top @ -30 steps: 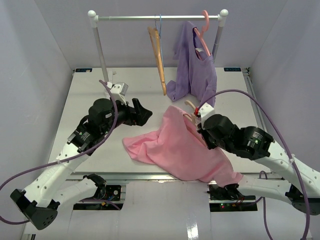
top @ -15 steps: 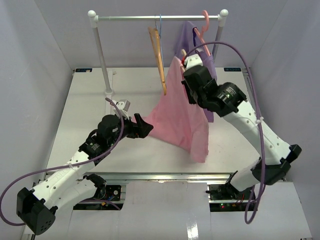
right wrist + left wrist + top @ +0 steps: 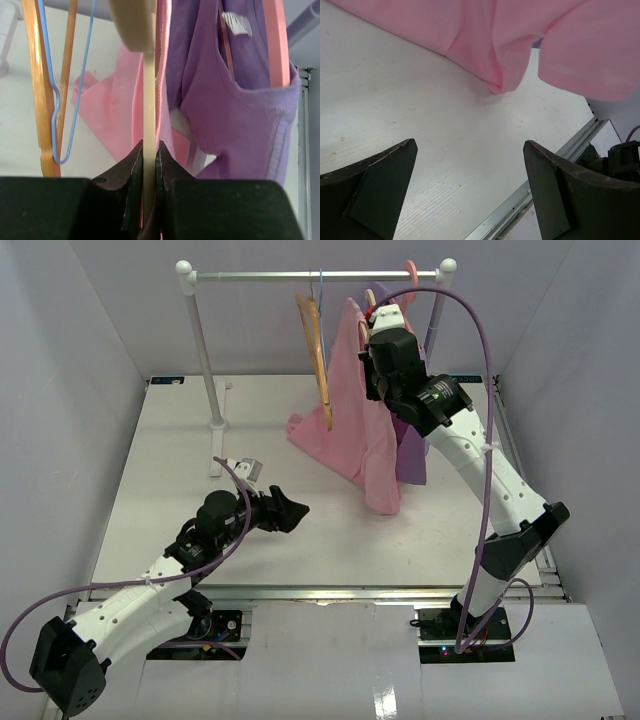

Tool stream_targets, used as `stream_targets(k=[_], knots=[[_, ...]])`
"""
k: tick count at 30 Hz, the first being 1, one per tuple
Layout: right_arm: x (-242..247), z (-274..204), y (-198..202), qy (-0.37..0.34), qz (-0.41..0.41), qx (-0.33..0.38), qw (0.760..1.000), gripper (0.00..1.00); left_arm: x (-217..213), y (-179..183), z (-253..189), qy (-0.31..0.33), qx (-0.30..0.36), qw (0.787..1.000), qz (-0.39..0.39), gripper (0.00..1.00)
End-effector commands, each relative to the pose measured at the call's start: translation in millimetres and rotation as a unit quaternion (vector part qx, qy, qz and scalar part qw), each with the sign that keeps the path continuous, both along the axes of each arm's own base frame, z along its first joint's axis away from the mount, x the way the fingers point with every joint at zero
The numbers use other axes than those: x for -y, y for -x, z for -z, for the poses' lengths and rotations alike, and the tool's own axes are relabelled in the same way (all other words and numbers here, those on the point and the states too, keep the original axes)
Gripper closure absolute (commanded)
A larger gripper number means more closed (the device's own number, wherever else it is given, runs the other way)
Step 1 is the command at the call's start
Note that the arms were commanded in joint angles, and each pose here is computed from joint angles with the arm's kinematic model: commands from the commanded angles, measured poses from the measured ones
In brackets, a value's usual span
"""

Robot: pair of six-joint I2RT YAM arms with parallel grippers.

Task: Place the t-shirt on the hanger
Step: Place the hanger at the clothesline.

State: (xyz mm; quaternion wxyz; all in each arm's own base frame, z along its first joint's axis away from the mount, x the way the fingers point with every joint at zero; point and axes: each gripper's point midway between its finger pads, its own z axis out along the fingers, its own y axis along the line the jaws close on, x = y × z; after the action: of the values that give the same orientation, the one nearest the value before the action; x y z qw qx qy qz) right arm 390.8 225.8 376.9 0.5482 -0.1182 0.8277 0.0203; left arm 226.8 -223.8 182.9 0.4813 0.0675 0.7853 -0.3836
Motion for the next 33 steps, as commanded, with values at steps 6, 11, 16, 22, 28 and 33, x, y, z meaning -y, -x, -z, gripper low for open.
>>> stream_targets(k=[6,11,16,22,28,33], knots=[[-22.1,-79.2,-42.2,-0.102,-0.013,0.121,0.987,0.92,8.9,5.3,4.8,0.021,0.038,0.999,0.030,0.02],[-20.8,-81.5,-63.1,-0.108,0.002,0.138,0.985,0.92,8.9,10.9,12.9,0.019,0.039,0.998,0.038,0.02],[-18.6,-79.8,-85.4,-0.118,0.003,0.144,0.983,0.92,5.1,10.7,12.9,0.016,0.043,0.999,0.028,0.02],[-14.5,-75.4,-106.0,-0.125,-0.009,0.145,0.981,0.92,8.3,13.7,12.1,0.016,0.044,0.998,0.037,0.02],[-17.9,-55.1,-121.5,-0.133,-0.032,0.122,0.983,0.92,10.9,15.4,13.6,0.018,0.039,0.998,0.043,0.02],[-24.0,-43.2,-128.3,-0.126,-0.048,0.114,0.984,0.92,13.2,16.1,15.4,0.015,0.035,0.998,0.049,0.02]])
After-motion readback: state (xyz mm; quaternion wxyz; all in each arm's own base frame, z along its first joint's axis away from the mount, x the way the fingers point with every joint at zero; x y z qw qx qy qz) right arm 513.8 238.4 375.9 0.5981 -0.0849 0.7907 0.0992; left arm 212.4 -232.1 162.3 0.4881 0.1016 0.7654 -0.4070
